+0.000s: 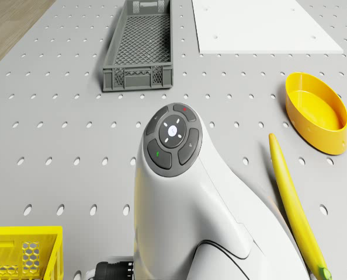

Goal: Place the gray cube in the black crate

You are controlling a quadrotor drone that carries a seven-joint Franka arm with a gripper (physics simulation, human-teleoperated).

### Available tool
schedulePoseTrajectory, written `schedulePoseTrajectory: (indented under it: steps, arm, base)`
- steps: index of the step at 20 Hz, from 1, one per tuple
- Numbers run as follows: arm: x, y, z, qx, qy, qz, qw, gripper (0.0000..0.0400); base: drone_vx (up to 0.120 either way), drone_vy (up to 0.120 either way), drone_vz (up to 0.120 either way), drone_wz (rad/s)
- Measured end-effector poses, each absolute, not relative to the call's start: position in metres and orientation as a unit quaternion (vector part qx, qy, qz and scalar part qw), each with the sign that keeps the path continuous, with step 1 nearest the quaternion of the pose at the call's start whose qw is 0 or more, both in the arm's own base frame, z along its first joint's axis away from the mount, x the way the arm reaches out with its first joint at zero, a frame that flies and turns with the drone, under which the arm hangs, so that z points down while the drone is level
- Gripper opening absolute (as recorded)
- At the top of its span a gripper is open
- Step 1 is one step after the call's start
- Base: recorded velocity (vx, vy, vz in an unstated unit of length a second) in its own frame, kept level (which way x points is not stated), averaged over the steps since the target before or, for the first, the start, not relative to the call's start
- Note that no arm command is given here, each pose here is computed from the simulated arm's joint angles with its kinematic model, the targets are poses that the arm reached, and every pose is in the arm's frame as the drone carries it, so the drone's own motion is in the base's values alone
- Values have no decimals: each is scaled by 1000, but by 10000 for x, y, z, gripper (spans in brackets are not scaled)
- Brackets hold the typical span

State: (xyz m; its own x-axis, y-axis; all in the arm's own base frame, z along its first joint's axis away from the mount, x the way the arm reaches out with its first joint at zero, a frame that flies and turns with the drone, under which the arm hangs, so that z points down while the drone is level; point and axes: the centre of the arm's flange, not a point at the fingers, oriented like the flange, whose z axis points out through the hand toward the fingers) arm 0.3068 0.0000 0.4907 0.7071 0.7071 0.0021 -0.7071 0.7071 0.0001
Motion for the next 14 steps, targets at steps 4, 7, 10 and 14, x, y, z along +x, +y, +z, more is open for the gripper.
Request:
schedulePoseTrajectory:
  steps: [4, 7, 10, 14]
  arm:
    - [3068, 0, 4907, 0, -1, 383, 924, 400]
    - [3068, 0, 4907, 0, -1, 383, 924, 400]
    - [3068, 0, 4907, 0, -1, 383, 924, 400]
    - [3068, 0, 4907, 0, -1, 383, 924, 400]
  base:
    - [20, -80, -120, 0]
    - [120, 0, -120, 0]
    - [120, -27, -93, 0]
    - [30, -30, -40, 0]
